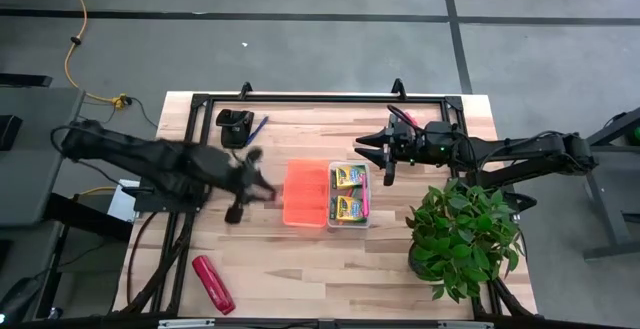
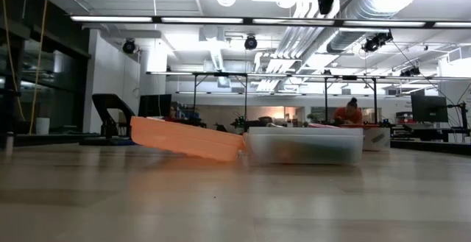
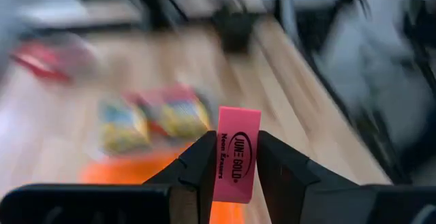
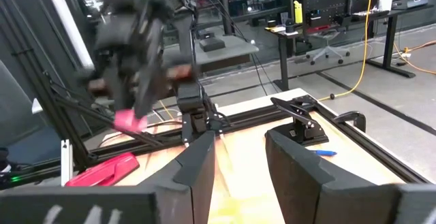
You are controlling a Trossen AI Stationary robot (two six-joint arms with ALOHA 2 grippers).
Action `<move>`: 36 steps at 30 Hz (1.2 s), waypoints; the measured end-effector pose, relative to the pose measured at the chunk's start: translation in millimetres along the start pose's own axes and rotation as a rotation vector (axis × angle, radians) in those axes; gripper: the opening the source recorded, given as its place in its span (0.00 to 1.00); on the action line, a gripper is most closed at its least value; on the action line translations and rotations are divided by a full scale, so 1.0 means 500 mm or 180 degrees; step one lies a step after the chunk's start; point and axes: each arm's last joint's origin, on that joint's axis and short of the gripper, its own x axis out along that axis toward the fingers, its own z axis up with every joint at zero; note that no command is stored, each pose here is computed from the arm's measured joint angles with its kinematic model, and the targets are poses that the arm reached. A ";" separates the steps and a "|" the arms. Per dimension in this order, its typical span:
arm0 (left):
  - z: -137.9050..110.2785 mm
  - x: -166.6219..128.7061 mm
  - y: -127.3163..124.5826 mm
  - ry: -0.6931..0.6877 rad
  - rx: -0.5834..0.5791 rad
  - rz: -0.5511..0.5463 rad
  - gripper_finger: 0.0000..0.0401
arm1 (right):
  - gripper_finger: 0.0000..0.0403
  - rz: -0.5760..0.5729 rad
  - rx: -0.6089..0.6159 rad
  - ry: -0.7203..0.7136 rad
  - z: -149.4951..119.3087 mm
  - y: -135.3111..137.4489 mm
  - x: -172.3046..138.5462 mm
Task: Pack school essentials
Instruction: Put the pink eraser in the supply box
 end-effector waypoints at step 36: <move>-0.055 -0.026 0.073 -0.2553 -0.0810 0.0613 0.22 | 0.31 0.0004 -0.0007 -0.0008 0.000 0.000 0.000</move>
